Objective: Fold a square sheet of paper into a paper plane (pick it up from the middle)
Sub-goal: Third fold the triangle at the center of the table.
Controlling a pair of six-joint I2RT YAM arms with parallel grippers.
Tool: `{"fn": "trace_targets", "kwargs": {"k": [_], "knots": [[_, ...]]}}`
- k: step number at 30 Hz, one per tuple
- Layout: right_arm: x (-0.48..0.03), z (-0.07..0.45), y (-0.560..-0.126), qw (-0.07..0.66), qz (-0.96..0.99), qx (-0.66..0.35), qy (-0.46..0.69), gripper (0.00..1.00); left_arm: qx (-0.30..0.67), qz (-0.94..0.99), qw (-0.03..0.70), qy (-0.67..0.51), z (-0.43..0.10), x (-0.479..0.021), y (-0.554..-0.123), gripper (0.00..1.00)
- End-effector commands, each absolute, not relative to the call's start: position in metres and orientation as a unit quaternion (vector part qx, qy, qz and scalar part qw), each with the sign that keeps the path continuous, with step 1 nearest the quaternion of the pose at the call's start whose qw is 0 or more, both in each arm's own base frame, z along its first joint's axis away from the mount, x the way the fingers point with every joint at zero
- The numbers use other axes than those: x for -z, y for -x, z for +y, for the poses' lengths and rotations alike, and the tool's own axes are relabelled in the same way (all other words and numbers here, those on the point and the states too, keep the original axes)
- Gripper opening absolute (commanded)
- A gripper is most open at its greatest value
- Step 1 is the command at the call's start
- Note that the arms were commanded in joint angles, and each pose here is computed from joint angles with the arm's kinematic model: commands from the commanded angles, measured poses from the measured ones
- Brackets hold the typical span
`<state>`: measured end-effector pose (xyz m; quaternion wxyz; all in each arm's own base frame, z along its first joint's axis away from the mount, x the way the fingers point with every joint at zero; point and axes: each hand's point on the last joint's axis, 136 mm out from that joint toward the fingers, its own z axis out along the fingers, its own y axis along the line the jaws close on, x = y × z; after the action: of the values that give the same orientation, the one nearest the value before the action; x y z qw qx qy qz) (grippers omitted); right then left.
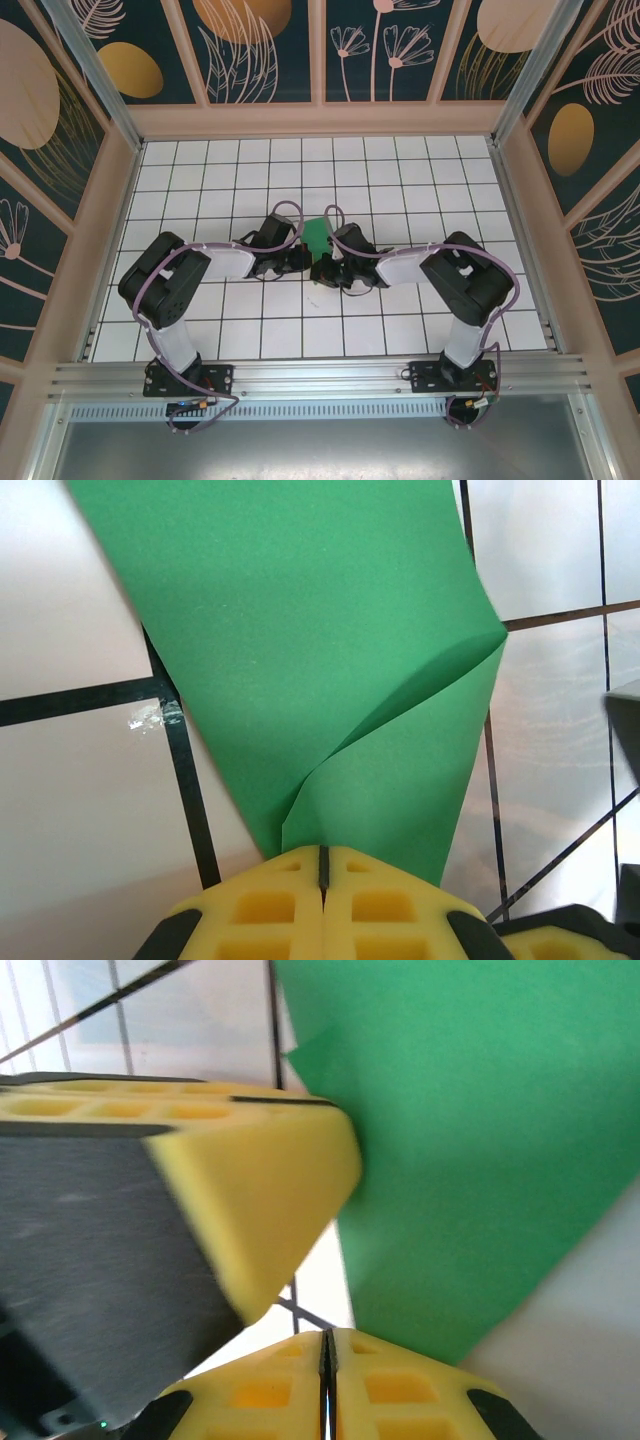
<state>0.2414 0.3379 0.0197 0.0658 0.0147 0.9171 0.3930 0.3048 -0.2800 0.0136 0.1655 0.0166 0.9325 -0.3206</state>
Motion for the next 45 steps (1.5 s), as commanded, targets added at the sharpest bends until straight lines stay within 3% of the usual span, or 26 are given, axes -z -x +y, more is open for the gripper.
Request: {"fn": "trace_targets", "kwargs": {"k": [1,6,14,25,33,45], "knots": [[0.012,0.326,-0.235,0.044,0.937,-0.345,-0.034,0.13,0.240,0.962,0.131,0.001,-0.248,0.033,-0.288,0.00],[0.021,0.322,-0.232,0.034,0.944,-0.326,-0.037,0.12,0.240,0.962,0.129,0.000,-0.247,0.033,-0.287,0.00],[-0.028,0.337,-0.239,0.071,0.928,-0.364,-0.005,0.13,0.237,0.962,0.131,0.000,-0.246,0.033,-0.287,0.00],[0.014,0.326,-0.230,0.037,0.952,-0.304,-0.024,0.13,0.238,0.962,0.134,0.000,-0.247,0.030,-0.289,0.00],[-0.073,0.326,-0.281,0.143,0.912,-0.384,-0.020,0.13,0.238,0.962,0.134,-0.002,-0.246,0.031,-0.287,0.00],[-0.046,0.315,-0.315,0.137,0.916,-0.373,-0.050,0.13,0.239,0.962,0.131,-0.006,-0.248,0.031,-0.288,0.00]]}}
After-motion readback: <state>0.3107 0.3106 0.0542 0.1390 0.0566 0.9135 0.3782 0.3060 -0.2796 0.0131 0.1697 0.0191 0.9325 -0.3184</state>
